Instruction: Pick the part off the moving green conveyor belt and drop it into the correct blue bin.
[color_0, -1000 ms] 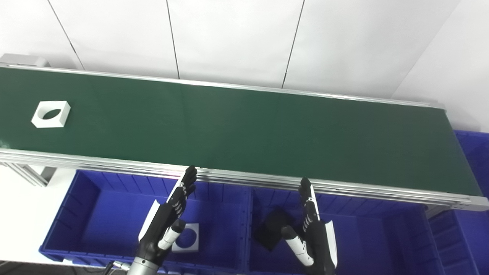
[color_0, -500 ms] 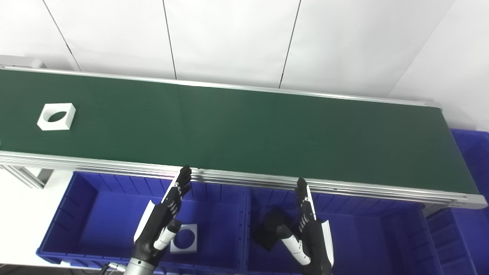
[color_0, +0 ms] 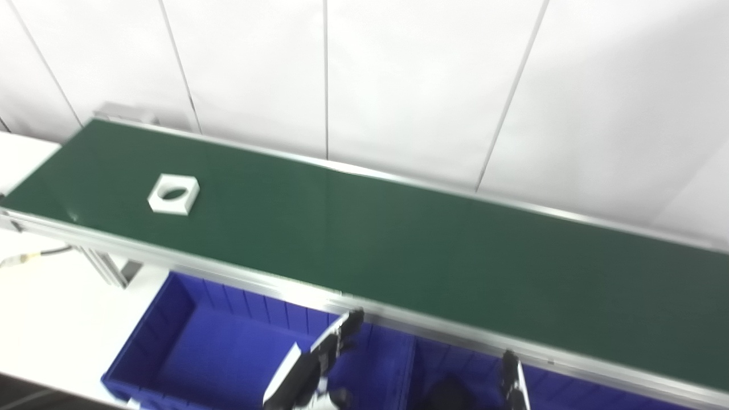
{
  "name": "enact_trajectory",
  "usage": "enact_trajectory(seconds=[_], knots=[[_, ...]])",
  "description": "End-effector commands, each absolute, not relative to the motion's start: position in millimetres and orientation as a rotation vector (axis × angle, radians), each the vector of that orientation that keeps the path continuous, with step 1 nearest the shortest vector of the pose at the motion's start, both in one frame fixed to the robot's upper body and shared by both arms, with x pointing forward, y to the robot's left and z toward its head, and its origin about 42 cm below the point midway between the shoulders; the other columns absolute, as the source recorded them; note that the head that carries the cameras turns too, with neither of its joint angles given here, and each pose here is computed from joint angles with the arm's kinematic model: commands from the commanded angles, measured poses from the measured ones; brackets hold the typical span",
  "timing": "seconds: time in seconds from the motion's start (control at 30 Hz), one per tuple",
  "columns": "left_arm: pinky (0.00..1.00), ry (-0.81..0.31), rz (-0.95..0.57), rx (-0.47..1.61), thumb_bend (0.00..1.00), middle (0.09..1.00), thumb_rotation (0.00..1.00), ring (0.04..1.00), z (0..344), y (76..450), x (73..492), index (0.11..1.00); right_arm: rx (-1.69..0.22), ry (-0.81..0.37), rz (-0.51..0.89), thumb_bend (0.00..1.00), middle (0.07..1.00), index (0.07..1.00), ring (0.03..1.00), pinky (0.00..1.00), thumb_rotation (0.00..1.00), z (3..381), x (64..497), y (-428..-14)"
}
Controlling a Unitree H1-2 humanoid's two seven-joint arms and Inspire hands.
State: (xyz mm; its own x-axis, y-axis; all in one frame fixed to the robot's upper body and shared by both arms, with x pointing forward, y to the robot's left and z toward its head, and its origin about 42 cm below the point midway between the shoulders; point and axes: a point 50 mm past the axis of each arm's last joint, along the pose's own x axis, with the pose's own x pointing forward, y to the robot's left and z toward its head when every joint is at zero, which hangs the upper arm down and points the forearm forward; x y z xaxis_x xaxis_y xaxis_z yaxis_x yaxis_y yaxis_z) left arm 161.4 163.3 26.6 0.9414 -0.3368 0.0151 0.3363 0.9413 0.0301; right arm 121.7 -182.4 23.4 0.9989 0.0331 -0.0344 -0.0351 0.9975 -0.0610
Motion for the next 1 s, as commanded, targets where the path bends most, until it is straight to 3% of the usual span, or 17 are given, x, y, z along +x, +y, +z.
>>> enact_trajectory(seconds=[0.0, 0.3, 0.67, 0.87, 0.97], knots=[[0.87, -0.088, -0.33, 0.034, 0.92, 0.94, 0.72, 0.928, 34, 161, 169, 0.916, -0.036, -0.031, 0.034, 0.64, 1.0, 1.0, 1.0, 1.0, 0.91, 30, 126, -180], [0.86, -0.07, -0.325, 0.049, 0.92, 0.931, 0.71, 0.923, 29, 161, 168, 0.908, -0.018, -0.007, 0.038, 0.55, 1.0, 1.0, 1.0, 1.0, 0.92, 25, 127, -179], [0.84, -0.064, -0.321, 0.058, 0.92, 0.915, 0.7, 0.908, 25, 159, 170, 0.892, -0.013, 0.026, 0.028, 0.6, 1.0, 1.0, 1.0, 1.0, 0.95, 15, 129, -182], [0.83, -0.111, -0.313, 0.016, 0.94, 0.922, 0.7, 0.908, 39, 160, 173, 0.89, 0.025, 0.035, 0.038, 0.61, 1.0, 1.0, 1.0, 1.0, 0.95, 14, 132, -184], [0.82, -0.19, -0.306, -0.016, 0.93, 0.923, 0.66, 0.902, 61, 161, 179, 0.891, 0.022, 0.036, 0.036, 0.61, 1.0, 1.0, 1.0, 1.0, 0.97, 13, 132, -184]])
